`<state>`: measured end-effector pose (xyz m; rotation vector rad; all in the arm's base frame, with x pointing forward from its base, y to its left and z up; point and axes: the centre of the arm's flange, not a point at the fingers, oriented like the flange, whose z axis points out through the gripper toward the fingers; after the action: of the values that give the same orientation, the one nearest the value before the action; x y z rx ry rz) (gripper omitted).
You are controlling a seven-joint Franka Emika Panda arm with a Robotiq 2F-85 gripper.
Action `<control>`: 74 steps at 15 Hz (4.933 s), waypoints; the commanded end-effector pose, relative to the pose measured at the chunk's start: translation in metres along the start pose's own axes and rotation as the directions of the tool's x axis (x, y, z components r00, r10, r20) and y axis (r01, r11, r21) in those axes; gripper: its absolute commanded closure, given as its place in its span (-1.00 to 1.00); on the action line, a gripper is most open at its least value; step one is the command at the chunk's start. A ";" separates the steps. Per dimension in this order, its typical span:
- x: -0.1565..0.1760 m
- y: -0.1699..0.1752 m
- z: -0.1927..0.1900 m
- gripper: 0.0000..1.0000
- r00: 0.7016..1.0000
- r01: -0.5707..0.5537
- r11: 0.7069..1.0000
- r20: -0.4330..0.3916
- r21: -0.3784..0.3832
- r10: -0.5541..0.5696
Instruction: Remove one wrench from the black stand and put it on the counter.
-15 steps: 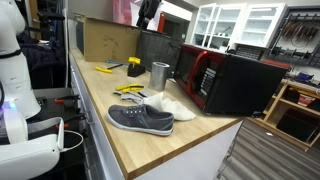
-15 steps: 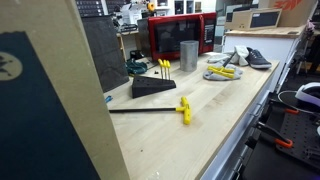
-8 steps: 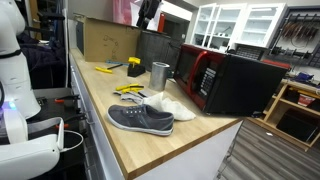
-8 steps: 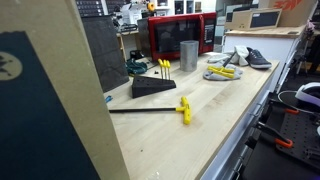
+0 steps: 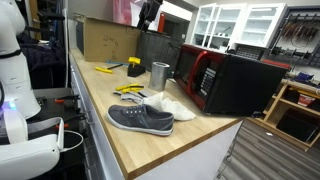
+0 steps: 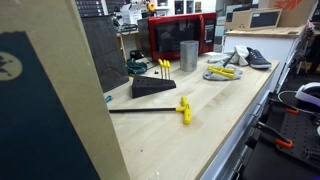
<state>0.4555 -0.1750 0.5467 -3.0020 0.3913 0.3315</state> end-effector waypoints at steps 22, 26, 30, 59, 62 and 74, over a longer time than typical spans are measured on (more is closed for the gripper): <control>0.080 -0.108 0.069 -1.00 0.988 -0.089 0.996 -0.127 0.029 0.092; 0.106 -0.138 0.091 -1.00 0.973 -0.129 0.991 -0.189 0.036 0.133; 0.116 -0.202 0.114 -1.00 0.975 -0.093 0.995 -0.200 0.040 0.099; 0.112 -0.377 0.177 0.15 0.991 0.000 1.000 -0.131 0.027 0.003; 0.109 -0.377 0.176 0.59 0.992 0.001 1.000 -0.128 0.030 0.003; 0.082 -0.351 0.154 0.93 0.992 0.005 0.999 -0.127 0.042 0.000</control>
<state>0.6160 0.1708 0.3756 -3.0134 0.4015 0.1187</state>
